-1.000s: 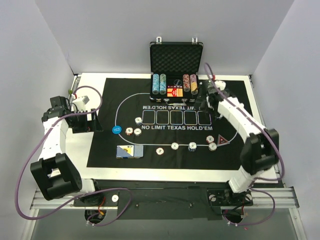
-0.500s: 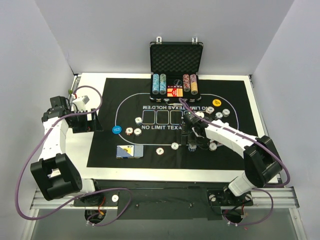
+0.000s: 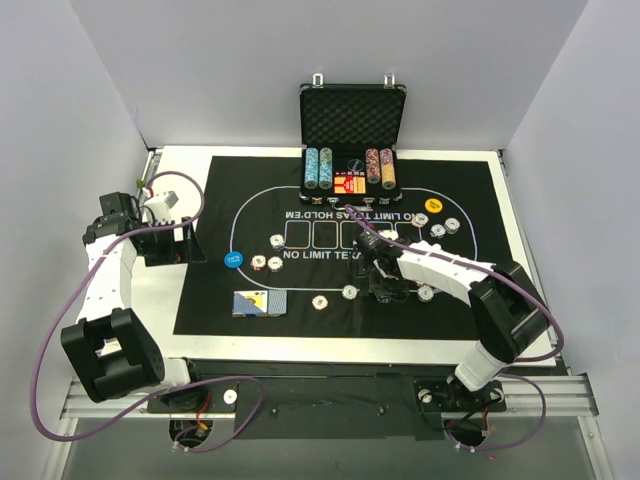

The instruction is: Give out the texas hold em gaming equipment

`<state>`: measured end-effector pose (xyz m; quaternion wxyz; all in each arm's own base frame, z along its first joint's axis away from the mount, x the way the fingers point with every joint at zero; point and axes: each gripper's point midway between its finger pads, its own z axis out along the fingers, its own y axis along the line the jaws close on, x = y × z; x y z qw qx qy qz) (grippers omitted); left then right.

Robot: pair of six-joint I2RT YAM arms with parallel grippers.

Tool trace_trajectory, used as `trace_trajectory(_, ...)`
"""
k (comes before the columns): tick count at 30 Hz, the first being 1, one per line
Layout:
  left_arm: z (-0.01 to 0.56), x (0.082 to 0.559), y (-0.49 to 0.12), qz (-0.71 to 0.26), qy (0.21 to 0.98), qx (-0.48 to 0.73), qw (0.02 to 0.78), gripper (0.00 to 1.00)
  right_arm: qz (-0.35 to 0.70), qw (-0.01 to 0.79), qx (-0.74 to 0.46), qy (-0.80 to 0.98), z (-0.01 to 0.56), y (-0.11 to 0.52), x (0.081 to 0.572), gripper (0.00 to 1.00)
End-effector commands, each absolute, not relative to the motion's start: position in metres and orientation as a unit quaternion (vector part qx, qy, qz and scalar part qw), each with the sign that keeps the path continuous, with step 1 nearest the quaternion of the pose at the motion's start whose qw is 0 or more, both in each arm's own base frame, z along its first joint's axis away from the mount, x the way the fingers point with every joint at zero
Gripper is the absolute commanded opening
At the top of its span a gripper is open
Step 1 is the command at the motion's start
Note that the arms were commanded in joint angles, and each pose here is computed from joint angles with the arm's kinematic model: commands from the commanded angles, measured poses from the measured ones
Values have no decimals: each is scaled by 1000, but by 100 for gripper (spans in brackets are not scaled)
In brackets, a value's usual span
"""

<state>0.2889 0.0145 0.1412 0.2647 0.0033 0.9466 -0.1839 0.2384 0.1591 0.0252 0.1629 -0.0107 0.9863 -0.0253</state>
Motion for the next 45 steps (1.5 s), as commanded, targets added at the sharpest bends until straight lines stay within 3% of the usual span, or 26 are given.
trace_trajectory(1, 156, 292, 14, -186, 939, 10, 288, 97, -40, 166, -1, 985, 24, 155, 244, 60)
trace_trajectory(30, 143, 288, 13, -190, 941, 8, 280, 97, -46, 188, 29, 981, 41, 125, 242, 23)
trace_trajectory(37, 143, 289, 13, -188, 941, 10, 282, 97, -41, 207, 54, 976, 60, 114, 237, 21)
trace_trajectory(45, 144, 289, 11, -193, 940, 10, 283, 97, -61, 203, 173, 962, 37, 70, 205, 21)
